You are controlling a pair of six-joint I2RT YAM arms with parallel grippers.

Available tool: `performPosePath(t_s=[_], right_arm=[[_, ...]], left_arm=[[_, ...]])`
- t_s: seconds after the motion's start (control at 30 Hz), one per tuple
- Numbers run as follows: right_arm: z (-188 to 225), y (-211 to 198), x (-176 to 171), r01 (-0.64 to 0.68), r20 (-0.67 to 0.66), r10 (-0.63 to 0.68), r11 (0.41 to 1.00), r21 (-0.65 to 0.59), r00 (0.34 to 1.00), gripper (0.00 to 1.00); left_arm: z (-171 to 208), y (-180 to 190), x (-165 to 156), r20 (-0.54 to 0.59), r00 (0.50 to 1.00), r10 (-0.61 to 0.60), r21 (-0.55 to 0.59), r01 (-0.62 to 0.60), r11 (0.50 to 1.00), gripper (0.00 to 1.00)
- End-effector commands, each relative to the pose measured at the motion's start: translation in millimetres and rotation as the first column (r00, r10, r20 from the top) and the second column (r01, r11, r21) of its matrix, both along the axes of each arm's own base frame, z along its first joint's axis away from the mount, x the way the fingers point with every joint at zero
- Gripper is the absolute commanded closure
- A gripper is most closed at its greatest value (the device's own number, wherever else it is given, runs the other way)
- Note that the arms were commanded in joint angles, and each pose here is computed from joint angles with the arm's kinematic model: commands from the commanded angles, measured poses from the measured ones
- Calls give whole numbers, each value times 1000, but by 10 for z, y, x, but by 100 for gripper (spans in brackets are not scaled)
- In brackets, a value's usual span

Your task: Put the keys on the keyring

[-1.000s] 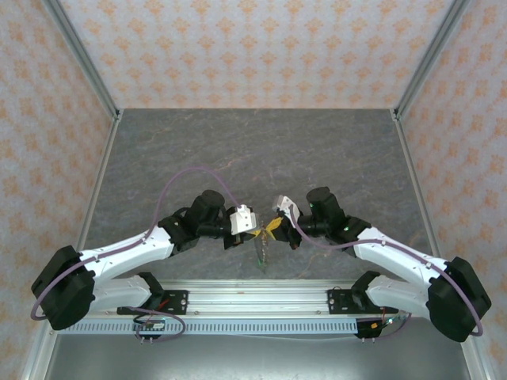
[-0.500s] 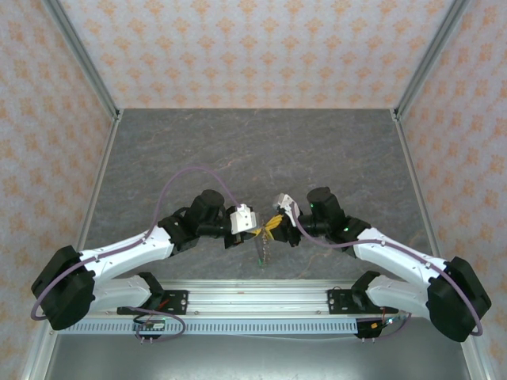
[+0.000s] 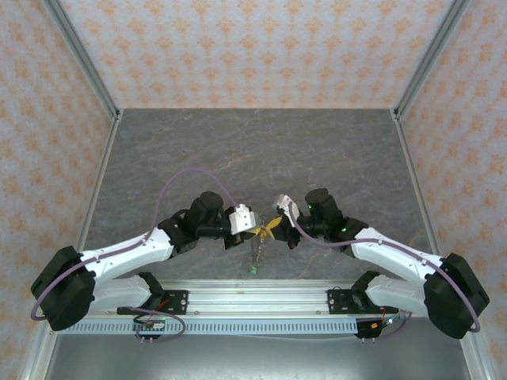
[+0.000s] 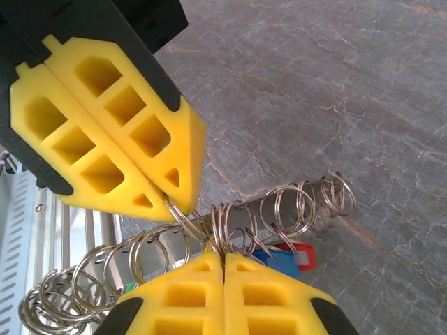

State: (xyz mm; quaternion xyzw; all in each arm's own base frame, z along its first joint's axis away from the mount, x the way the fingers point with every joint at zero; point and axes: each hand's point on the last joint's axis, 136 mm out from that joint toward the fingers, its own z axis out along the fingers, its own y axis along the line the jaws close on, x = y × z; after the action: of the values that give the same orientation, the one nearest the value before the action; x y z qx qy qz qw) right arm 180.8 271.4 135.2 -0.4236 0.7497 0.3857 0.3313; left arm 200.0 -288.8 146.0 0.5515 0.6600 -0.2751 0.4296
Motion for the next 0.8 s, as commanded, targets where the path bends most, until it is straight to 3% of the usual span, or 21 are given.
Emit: performPosePath(t_s=[0.0,0.77], right_arm=[[-211,-72,29,46,-57,-49,997,-58,997,100],[-20,-84,21,14,58,-12,999,-30,998,100]], left_arm=[[274,-67,48,66,998,8,-95,-2,995,100],[204,-53,18,42,999,2,-81,2,997,100]])
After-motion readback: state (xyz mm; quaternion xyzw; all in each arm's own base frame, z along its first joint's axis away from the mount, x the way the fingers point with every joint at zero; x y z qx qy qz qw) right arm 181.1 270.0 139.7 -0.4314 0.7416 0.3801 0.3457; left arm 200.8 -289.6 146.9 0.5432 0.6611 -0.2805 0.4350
